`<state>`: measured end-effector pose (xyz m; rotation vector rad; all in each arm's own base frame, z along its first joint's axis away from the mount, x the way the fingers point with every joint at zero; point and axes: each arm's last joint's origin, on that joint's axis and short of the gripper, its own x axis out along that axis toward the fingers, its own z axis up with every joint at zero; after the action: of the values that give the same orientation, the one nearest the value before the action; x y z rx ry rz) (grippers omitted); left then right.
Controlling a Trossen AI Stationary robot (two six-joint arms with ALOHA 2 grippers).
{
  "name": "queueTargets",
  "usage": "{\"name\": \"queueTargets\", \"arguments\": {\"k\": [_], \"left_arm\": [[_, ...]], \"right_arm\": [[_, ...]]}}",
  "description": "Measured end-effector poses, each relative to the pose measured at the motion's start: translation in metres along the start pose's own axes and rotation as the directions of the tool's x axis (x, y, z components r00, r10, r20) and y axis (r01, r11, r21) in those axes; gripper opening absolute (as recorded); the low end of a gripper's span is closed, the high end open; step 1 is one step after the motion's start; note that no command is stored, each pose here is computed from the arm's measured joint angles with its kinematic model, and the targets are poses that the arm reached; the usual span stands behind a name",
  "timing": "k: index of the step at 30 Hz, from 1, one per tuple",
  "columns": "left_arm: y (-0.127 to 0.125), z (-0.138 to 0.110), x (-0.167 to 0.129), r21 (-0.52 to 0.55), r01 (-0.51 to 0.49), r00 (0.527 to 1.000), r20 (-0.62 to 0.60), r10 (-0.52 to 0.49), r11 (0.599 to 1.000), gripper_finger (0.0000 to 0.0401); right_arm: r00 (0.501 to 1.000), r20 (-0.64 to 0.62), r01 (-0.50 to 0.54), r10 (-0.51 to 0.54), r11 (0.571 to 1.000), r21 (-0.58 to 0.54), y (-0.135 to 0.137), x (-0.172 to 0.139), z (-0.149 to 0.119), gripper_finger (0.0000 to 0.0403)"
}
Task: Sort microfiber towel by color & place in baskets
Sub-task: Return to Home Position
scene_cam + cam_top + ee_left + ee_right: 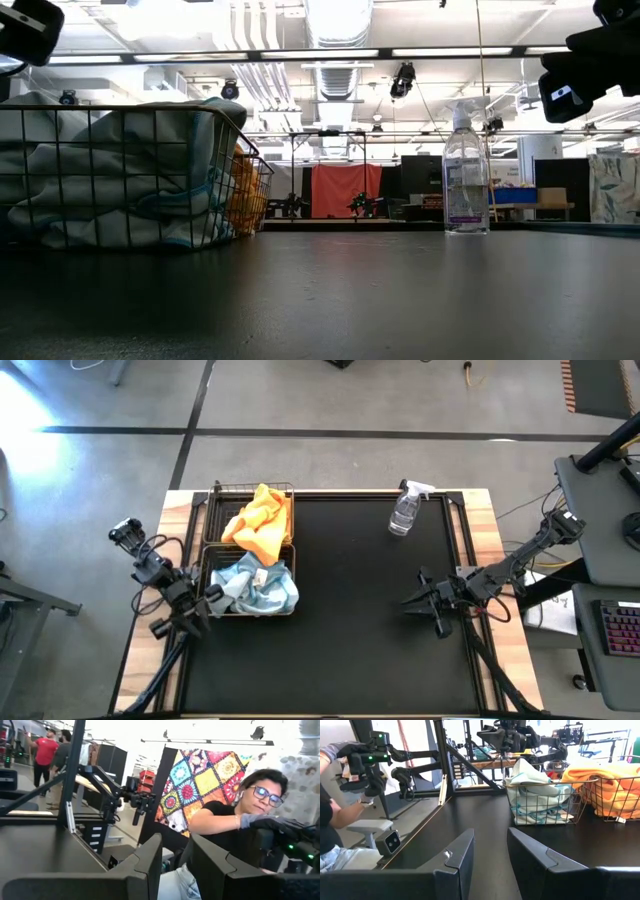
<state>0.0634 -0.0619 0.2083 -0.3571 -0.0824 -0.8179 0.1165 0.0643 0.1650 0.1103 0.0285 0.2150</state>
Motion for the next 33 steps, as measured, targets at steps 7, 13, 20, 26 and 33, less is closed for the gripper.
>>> {"name": "queueTargets", "arguments": {"k": [7,13,20,26,33], "left_arm": [[0.0014,-0.0030,0.0003,0.053,-0.022,1.000,-0.019,0.023,0.998,0.0084],[0.0012,-0.0018,0.0000,0.077,-0.024,1.000,-0.012,0.025,0.997,0.0084],[0.0010,-0.0007,0.0001,0.046,-0.027,1.000,-0.004,0.027,0.999,0.0084],[0.0010,-0.0008,0.0001,0.045,-0.027,1.000,-0.005,0.027,0.999,0.0084],[0.0010,-0.0008,0.0001,0.045,-0.026,1.000,-0.005,0.027,0.999,0.0084]], "right_arm": [[1.000,0.000,0.000,0.000,1.000,0.000,-0.0001,0.0000,-0.0001,0.0112],[1.000,0.000,0.000,0.000,1.000,0.000,0.0000,0.0000,-0.0001,0.0112],[1.000,0.000,0.000,0.000,1.000,0.000,0.0000,0.0000,-0.0001,0.0111],[1.000,0.002,0.000,0.000,1.000,0.001,0.0001,0.0001,0.0006,0.0112],[1.000,0.009,-0.001,0.001,1.000,0.003,0.0005,0.0006,0.0030,0.0112]]}}
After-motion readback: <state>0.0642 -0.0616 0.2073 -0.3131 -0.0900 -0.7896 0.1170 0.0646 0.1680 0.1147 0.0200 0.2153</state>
